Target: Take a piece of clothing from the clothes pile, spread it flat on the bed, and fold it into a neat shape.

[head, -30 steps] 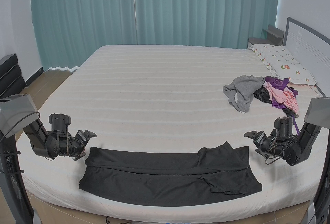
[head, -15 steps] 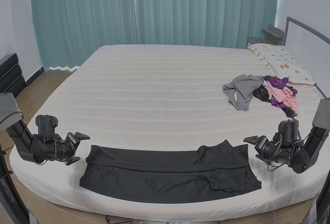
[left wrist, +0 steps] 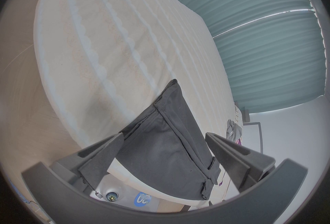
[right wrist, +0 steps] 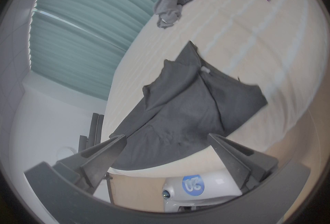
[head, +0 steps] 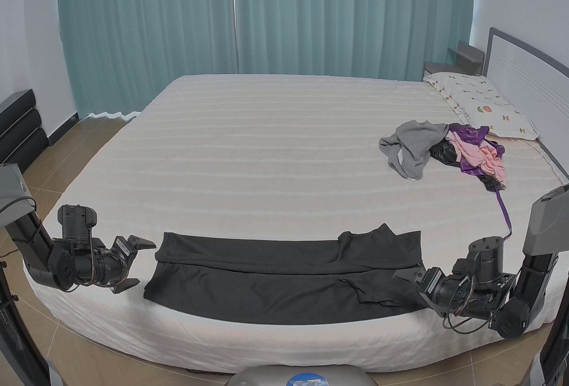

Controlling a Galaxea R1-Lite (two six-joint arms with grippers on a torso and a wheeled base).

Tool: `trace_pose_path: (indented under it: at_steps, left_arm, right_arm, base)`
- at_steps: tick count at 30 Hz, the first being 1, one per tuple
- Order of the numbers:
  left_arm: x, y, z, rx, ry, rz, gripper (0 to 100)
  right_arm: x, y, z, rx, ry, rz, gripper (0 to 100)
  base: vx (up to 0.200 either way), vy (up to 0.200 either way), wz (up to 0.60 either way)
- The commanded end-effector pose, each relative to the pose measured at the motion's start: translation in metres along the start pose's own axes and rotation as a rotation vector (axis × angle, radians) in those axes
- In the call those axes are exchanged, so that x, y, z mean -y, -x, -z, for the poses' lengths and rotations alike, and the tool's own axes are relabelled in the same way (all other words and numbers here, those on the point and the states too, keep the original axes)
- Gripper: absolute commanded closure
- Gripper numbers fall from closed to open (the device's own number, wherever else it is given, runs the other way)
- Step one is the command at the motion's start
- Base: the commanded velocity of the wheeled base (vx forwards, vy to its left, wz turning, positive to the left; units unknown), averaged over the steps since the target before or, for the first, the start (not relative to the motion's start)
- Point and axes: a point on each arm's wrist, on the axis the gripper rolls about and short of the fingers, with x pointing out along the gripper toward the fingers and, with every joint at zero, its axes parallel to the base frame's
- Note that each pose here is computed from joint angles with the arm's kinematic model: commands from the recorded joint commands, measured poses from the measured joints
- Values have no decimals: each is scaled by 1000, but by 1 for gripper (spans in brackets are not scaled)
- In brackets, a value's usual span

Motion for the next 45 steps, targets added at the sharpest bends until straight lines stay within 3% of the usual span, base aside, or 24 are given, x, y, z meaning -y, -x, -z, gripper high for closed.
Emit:
trace_pose_path:
  at_steps: [1,13,23,45]
  left_arm:
    - [-2,0,2,-2,2,-2,0]
    - [-4,-3,5,8,-14,4,0]
    - [-5,-7,6,12,-25,12,0]
    - [-5,-8,5,15,-27,13,0]
  right_arm:
    - [-2,-5,22,-55,-31,22,0]
    - [-6,-13,35,-75,-46,16,0]
    - [-14,-26,29,-34,-89,-24,0]
    - [-2,-39,16,2,-127,17,0]
  base:
    - [0,0,0]
    - [0,0,0]
    - [0,0,0]
    - [0,0,0]
